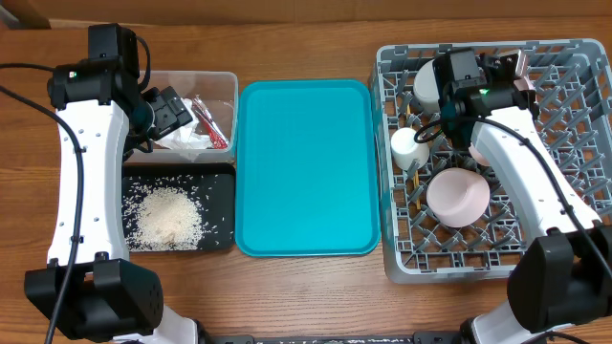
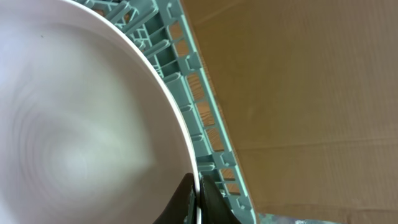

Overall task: Sort waste into correct bins and load items into the dishwasher
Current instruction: 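Lift the pink plate and carry it right into the dish rack, then stand the pink plate upright in the rack and release it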

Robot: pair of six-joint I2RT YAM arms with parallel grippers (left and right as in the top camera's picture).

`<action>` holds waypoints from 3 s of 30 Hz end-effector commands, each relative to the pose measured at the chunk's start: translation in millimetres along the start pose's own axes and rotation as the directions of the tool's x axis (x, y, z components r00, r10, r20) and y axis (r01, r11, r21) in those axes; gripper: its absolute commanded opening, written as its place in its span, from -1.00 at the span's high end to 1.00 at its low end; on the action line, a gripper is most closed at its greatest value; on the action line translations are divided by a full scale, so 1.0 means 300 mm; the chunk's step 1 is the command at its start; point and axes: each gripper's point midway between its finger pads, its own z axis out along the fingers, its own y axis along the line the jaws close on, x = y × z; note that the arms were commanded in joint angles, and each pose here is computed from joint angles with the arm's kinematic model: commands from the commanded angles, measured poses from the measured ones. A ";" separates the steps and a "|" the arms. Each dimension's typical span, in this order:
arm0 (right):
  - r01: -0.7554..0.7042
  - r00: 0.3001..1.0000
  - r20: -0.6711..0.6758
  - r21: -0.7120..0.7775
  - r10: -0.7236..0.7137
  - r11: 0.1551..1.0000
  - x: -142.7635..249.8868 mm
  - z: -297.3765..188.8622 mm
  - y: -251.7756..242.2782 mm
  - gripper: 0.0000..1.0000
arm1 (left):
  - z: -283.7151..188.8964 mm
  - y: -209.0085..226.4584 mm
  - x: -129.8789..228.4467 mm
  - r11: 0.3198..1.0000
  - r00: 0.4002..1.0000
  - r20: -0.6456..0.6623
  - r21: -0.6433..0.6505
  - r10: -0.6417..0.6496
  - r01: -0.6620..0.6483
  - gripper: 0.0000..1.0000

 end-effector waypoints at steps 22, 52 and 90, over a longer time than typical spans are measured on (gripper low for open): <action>-0.142 0.986 0.055 -0.246 0.160 0.959 -0.116 -0.102 0.032 -1.00 | -0.022 -0.002 -0.020 1.000 1.000 0.025 0.009 -0.005 0.004 -1.00; -0.046 0.989 -0.014 -0.976 0.148 0.213 -0.142 -0.645 0.270 -1.00 | -0.022 -0.002 -0.020 1.000 1.000 0.025 0.009 -0.005 0.004 -1.00; -0.121 0.606 0.188 -0.939 0.773 0.323 0.312 -0.754 -0.563 -1.00 | -0.022 -0.002 -0.020 1.000 1.000 0.025 0.009 -0.005 0.004 -1.00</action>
